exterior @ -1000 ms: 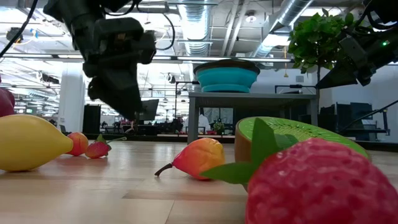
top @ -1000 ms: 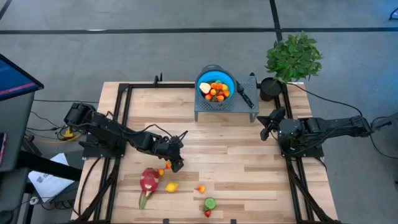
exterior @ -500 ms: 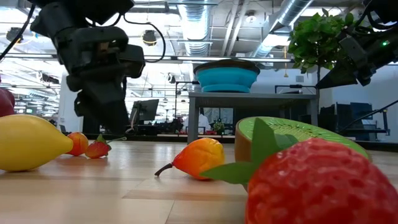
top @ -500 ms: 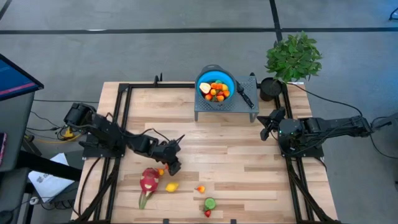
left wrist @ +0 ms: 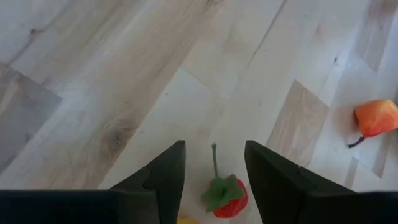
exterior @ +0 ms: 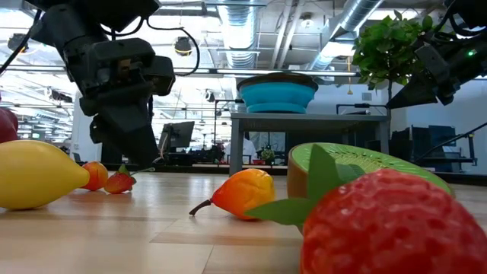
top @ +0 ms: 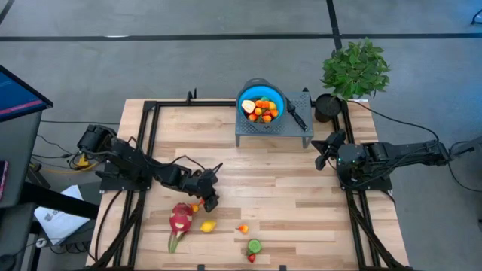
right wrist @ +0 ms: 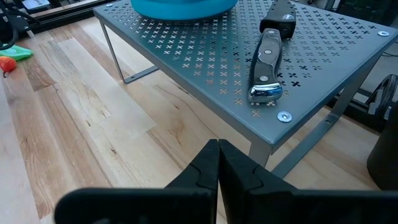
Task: Pick & Place Fruit
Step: Put the top strawberry into the strainer bowl
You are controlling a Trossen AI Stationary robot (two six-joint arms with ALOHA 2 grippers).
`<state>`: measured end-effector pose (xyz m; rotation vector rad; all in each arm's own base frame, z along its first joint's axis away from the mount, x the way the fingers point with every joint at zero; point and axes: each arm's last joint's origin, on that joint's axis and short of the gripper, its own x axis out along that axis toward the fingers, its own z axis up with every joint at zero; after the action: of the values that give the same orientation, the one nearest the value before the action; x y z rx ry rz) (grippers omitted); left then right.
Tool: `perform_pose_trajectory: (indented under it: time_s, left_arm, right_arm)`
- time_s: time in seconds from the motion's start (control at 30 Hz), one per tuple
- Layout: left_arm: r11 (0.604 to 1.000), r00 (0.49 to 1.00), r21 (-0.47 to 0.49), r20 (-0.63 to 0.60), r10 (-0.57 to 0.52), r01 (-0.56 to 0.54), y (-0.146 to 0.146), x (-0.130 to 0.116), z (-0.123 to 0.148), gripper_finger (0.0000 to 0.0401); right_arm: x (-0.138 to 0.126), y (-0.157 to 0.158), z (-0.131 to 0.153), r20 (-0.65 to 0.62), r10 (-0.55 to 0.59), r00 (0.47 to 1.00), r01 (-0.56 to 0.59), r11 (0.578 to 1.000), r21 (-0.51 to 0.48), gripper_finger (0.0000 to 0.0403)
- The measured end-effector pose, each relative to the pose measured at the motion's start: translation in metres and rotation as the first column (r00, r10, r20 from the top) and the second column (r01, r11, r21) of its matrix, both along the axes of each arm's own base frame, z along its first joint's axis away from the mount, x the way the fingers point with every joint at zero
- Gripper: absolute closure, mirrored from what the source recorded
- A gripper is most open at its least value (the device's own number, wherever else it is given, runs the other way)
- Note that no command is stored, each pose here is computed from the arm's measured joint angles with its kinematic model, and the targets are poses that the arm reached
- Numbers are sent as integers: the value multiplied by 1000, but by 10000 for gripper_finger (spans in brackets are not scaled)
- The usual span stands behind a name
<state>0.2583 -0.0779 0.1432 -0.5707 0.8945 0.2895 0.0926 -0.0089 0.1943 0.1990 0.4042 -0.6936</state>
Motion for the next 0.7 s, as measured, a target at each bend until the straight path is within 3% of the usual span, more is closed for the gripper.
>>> perform_pose_trajectory:
  time_s: [0.7]
  left_arm:
    - [1000,999,24,-34,-4,5,-1,4,-15,244]
  right_arm:
    - [0,0,0,-1,0,1000,0,1000,0,403]
